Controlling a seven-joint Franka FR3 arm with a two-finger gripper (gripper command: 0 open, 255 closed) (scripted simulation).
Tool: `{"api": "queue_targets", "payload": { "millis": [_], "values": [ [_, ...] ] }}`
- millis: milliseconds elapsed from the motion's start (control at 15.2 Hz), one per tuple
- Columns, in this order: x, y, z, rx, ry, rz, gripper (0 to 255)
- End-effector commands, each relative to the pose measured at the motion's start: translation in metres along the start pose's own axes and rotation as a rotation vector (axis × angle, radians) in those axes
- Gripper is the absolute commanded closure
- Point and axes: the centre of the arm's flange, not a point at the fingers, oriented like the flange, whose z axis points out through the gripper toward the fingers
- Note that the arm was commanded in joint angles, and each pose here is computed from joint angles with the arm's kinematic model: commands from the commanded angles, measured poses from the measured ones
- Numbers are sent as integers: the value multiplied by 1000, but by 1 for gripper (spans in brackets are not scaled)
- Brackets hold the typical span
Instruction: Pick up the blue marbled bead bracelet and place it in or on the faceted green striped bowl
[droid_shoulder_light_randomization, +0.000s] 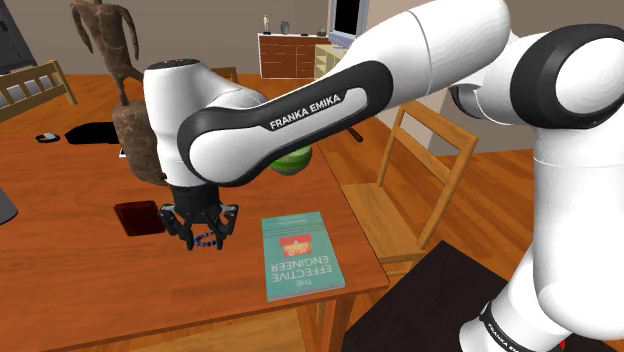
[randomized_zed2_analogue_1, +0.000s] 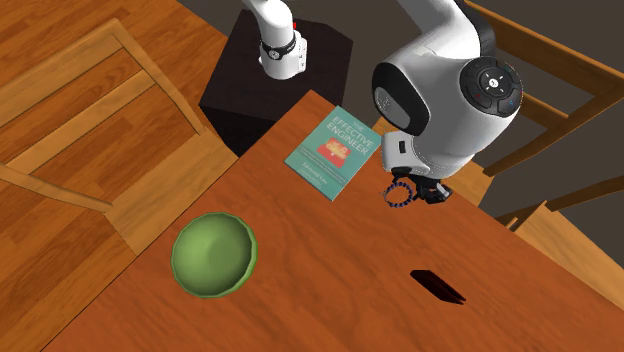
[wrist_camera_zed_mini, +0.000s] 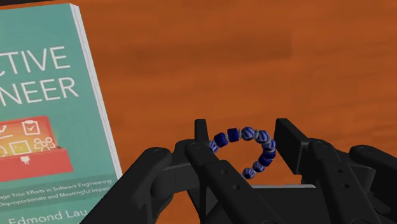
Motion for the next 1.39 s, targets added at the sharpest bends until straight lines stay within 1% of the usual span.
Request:
{"api": "queue_targets", "payload": {
  "millis": [0,1122,1188,1320],
  "values": [
    [0,-1,-11,0,0,0,255],
    [-3,-6,-100,0,0,0,255],
    [-3,-6,-101,0,0,0,255],
    [21,5,-103,0,0,0,255]
  ]
}}
